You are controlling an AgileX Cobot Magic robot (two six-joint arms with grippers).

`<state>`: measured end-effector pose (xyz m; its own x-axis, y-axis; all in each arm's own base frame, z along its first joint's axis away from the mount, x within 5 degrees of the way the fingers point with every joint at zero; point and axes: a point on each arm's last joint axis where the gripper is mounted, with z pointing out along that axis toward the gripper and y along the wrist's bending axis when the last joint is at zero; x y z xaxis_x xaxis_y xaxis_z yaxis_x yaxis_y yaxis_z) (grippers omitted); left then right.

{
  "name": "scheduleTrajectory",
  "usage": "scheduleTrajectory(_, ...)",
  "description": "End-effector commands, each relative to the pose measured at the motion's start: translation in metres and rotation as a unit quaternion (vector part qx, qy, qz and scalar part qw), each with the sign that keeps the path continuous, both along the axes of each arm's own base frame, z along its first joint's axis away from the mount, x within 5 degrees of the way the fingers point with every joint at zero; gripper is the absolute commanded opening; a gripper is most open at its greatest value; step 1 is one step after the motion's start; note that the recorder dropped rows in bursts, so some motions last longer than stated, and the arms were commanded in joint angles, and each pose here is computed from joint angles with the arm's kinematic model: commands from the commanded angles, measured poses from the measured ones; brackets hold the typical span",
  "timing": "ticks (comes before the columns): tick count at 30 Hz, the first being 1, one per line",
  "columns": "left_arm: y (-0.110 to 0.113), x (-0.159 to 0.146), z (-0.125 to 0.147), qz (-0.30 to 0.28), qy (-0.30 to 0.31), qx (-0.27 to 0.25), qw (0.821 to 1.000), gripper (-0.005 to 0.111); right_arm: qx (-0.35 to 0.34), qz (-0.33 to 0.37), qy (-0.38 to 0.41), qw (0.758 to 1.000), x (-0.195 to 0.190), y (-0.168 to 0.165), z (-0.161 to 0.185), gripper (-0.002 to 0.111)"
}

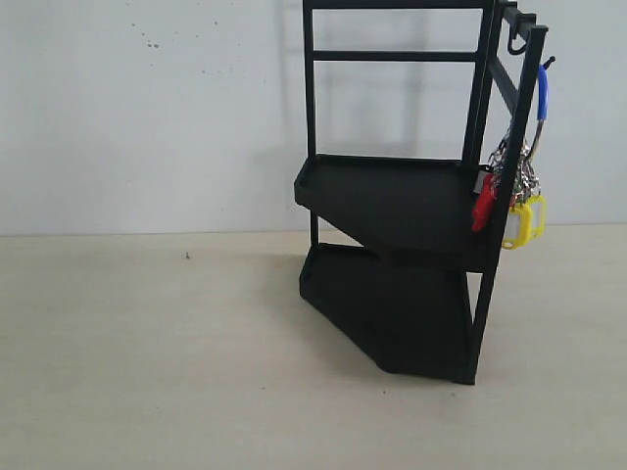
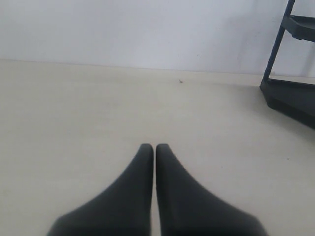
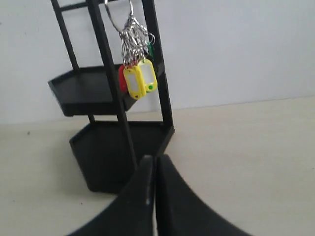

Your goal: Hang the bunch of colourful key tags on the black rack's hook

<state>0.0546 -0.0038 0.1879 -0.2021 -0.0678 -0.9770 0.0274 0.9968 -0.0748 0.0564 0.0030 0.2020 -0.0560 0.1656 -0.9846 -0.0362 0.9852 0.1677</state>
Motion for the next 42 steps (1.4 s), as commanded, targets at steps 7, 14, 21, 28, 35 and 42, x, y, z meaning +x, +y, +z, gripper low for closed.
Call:
scheduleTrajectory(7,0.0,0.0,0.0,0.0,-0.003,0.004,1.0,0.004,-0.07,0.013,0.088,0.994,-0.002,0.001,-0.018,0.0)
scheduleTrajectory(14,0.0,0.0,0.0,0.0,-0.003,0.004,1.0,0.004,-0.073,0.015,0.105,0.992,-0.003,0.001,-0.021,0.0)
scheduleTrajectory(21,0.0,0.0,0.0,0.0,-0.003,0.004,1.0,0.004,-0.072,0.014,0.105,0.992,-0.003,0.001,-0.021,0.0)
scheduleTrajectory(28,0.0,0.0,0.0,0.0,-0.003,0.004,1.0,0.004,-0.072,0.009,0.106,0.992,-0.003,0.0,-0.021,0.0)
scheduleTrajectory(35,0.0,0.0,0.0,0.0,-0.003,0.004,1.0,0.004,-0.072,0.009,0.106,0.992,-0.003,0.0,-0.021,0.0)
scheduleTrajectory(42,0.0,0.0,0.0,0.0,-0.003,0.004,1.0,0.004,-0.07,0.009,0.106,0.992,-0.003,0.0,-0.021,0.0)
